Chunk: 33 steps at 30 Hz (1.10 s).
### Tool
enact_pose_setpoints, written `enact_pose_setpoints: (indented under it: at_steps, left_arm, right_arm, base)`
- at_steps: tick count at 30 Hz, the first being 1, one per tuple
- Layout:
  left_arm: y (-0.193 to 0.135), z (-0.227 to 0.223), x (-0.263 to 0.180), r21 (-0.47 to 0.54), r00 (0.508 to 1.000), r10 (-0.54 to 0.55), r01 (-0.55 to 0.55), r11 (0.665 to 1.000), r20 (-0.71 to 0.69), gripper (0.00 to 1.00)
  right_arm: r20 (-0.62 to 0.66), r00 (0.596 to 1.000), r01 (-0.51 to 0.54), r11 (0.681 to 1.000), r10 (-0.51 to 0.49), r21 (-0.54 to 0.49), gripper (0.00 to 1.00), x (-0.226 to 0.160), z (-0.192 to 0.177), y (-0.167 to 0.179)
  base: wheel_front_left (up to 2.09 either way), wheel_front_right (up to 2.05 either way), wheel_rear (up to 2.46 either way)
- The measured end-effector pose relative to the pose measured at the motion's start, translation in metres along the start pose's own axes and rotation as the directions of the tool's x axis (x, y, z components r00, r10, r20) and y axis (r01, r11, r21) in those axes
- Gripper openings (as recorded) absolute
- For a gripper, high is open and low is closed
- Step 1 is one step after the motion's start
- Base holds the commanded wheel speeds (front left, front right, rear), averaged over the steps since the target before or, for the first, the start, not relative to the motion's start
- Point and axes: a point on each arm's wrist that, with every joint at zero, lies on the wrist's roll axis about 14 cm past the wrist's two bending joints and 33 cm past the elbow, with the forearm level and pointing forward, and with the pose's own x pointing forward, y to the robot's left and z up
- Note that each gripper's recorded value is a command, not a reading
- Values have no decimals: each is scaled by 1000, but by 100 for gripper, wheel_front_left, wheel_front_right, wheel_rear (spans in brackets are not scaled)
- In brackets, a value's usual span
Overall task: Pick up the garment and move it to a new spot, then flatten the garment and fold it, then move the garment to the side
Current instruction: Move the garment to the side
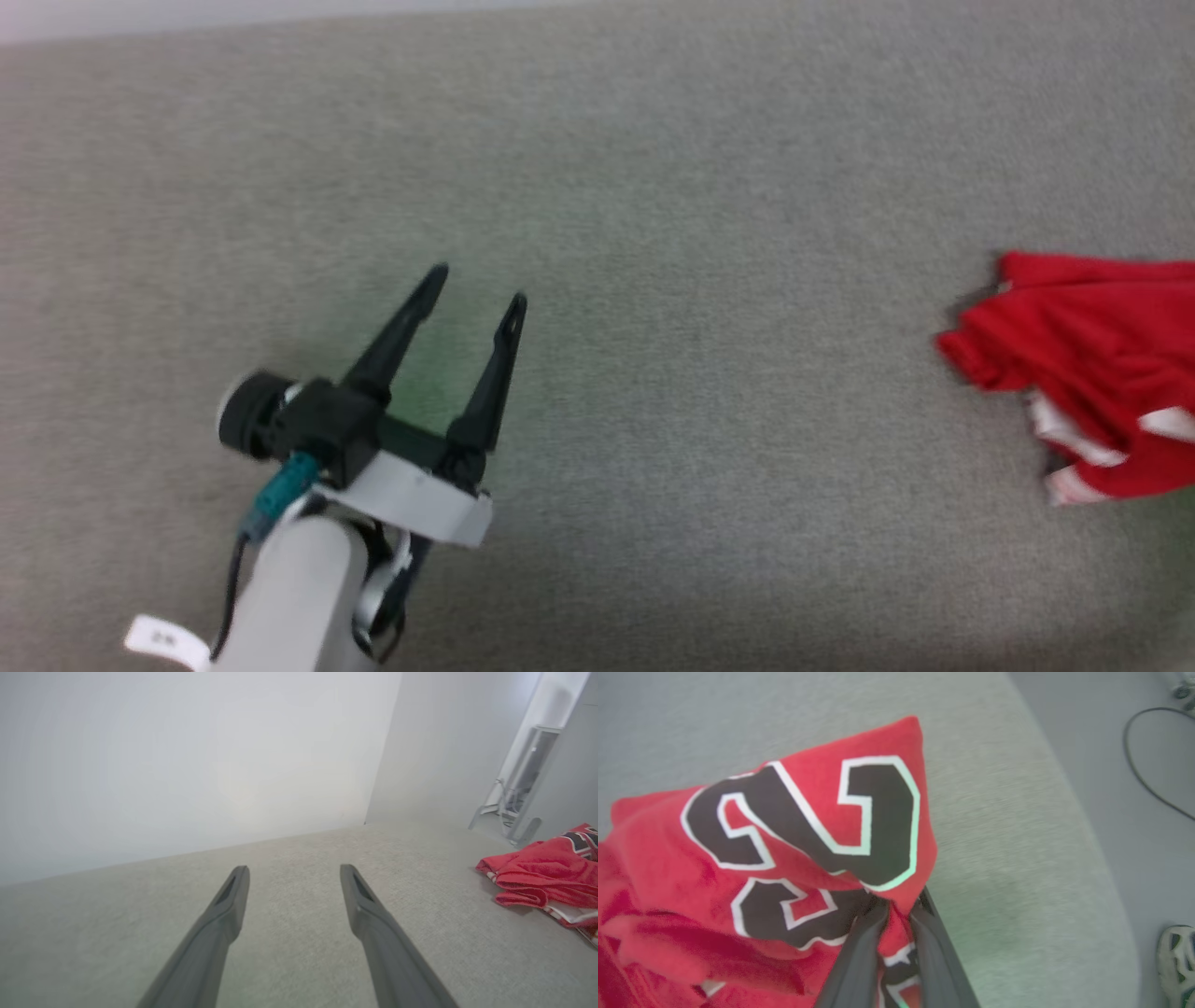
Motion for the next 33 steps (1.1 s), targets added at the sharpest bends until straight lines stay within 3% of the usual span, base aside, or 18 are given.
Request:
enact_pose_setpoints:
  at_steps: [8, 14, 21, 27, 29, 30, 33]
  left_arm:
    - [-11, 1, 52, 65, 989, -144, 141, 988, 45, 100]
    - [-8, -5, 76, 88, 979, -193, 187, 979, 67, 100]
    - [-1, -24, 81, 85, 978, -204, 200, 976, 44, 100]
    - [6, -29, 79, 89, 980, -194, 191, 978, 31, 100]
    - [7, -27, 78, 91, 981, -190, 186, 978, 34, 100]
    - [7, -27, 78, 90, 982, -188, 185, 979, 31, 100]
    - [4, -28, 73, 75, 982, -186, 184, 980, 19, 100]
  right_arm:
    - [115, 968, 226, 974, -225, 3, 0, 3, 40, -71]
    - [204, 928, 320, 947, -310, -15, 0, 16, 78, -90]
    - [158, 903, 415, 906, -400, -80, 0, 33, 70, -111]
    - [143, 903, 418, 906, -406, -65, 0, 47, 58, -106]
    - [146, 901, 421, 904, -408, -71, 47, 47, 57, -106]
    - [145, 901, 423, 903, -409, -76, 97, 47, 56, -106]
    - [134, 903, 419, 905, -407, -74, 100, 45, 52, -106]
  base:
    - [0, 0, 0]
    - [0, 0, 0]
    - [0, 0, 0]
    - [0, 0, 0]
    - [0, 0, 0]
    - [0, 0, 0]
    - [0, 0, 0]
